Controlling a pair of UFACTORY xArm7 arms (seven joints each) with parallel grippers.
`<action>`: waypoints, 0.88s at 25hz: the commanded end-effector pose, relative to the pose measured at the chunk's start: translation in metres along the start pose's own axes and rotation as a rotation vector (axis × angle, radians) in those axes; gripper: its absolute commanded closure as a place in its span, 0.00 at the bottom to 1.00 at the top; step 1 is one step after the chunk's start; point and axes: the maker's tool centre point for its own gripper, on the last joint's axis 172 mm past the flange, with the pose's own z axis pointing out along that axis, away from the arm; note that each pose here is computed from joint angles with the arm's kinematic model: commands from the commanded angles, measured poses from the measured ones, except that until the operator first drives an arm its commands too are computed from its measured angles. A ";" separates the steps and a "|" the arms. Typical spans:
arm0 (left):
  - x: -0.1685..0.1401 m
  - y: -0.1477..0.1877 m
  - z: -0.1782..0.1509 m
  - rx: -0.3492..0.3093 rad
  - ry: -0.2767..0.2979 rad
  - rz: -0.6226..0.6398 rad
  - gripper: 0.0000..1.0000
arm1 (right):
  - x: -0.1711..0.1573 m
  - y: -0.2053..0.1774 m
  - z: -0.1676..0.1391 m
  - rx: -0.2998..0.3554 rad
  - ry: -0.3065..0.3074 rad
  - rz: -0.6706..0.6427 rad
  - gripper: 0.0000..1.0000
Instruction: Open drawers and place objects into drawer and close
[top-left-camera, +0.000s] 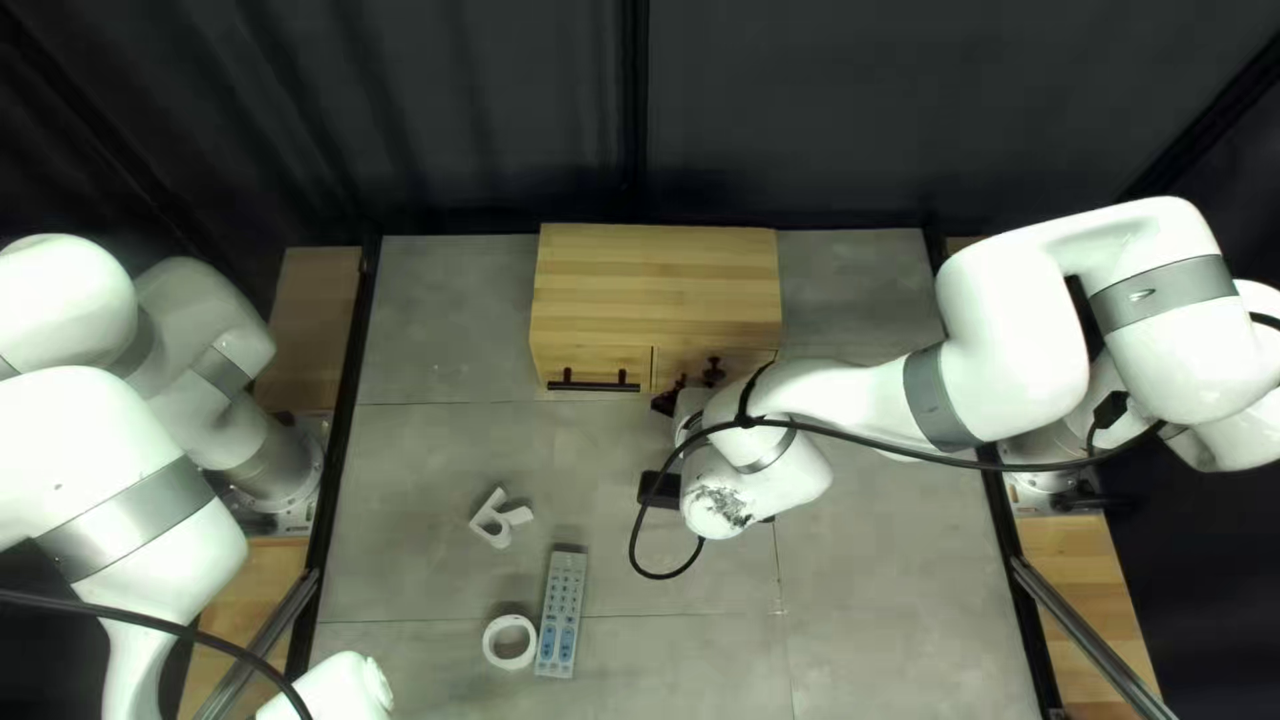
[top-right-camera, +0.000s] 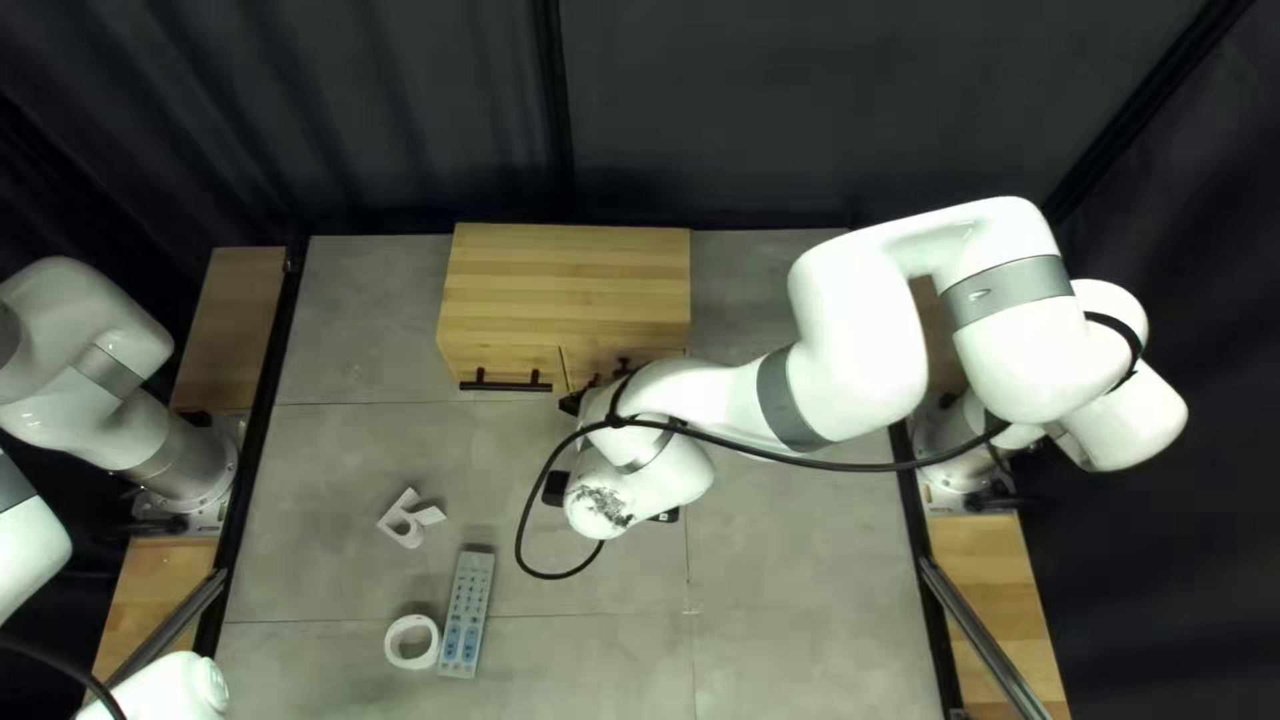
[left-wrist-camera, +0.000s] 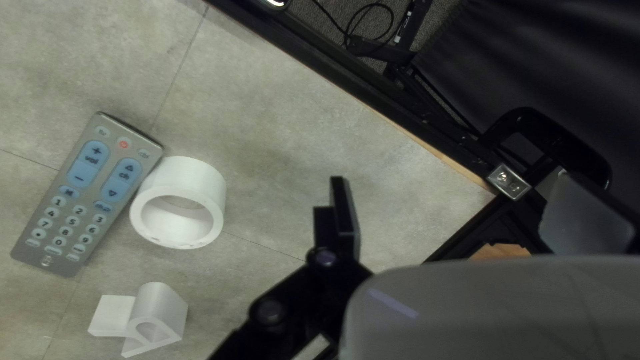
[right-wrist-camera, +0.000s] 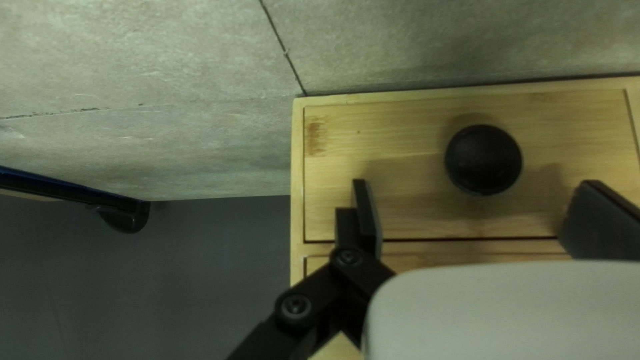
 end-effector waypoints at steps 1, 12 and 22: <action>0.000 0.000 0.000 0.000 0.000 0.000 0.00 | -0.006 0.001 -0.033 -0.028 0.018 -0.003 0.00; 0.000 0.000 0.000 0.000 0.000 0.000 0.00 | -0.065 0.008 -0.164 -0.101 0.205 0.001 0.00; 0.000 0.000 0.000 0.000 0.000 0.000 0.00 | -0.056 0.008 -0.188 -0.117 0.387 -0.001 0.00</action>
